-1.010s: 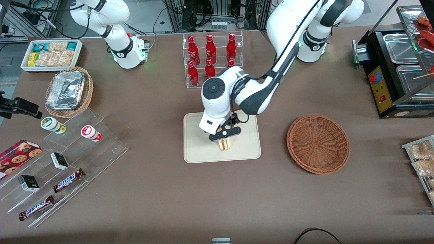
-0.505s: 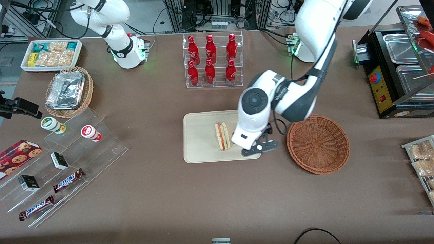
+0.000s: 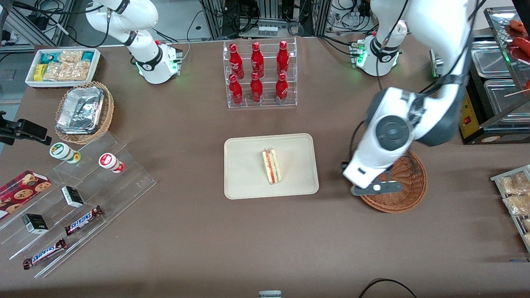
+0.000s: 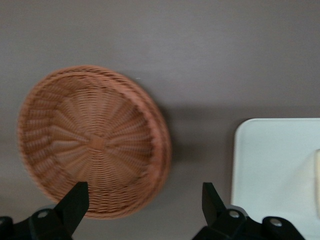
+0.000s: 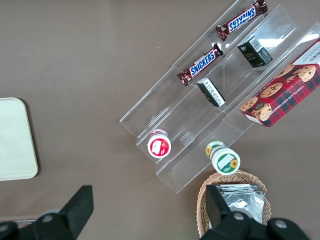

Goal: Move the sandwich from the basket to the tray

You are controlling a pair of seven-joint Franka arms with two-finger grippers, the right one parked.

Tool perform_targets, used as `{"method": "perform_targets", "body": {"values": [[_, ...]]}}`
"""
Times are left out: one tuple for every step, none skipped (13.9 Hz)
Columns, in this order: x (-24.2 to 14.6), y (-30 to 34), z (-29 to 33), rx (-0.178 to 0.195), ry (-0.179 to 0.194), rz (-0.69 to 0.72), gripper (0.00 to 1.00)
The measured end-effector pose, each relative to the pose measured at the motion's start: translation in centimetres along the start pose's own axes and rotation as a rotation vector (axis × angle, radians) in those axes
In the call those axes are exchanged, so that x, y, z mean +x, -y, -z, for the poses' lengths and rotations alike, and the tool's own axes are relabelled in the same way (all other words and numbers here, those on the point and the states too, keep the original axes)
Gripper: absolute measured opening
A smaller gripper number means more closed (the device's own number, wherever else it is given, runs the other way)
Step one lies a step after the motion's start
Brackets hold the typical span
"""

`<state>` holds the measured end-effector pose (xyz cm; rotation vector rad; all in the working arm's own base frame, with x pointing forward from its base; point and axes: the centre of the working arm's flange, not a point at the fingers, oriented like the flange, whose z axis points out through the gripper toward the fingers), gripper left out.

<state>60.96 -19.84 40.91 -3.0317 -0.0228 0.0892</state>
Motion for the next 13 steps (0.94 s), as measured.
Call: {"method": "perform_targets", "body": {"values": [[-0.5,2.2,0.8,-0.016,0.003,-0.009,1.0],[-1.0,3.7,1.7,-0.031,0.006,-0.019,1.0],[-1.6,5.1,2.7,-0.037,0.013,-0.045,1.0],[-2.2,6.7,3.8,-0.035,0.024,-0.079,1.0],[-2.8,8.4,4.9,-0.033,0.038,-0.114,1.0],[-3.3,9.9,5.9,-0.034,0.047,-0.145,1.0],[-3.9,11.4,7.1,-0.035,0.049,-0.169,1.0],[-4.6,12.7,8.2,-0.035,0.058,-0.193,1.0],[-5.4,13.9,9.4,-0.034,0.074,-0.218,1.0],[-6.3,15.0,10.8,-0.035,0.093,-0.241,1.0],[-7.0,15.9,12.3,-0.043,0.105,-0.254,1.0],[-7.5,16.5,14.0,-0.052,0.107,-0.258,1.0],[-7.9,16.9,15.4,-0.055,0.104,-0.259,1.0]]}}
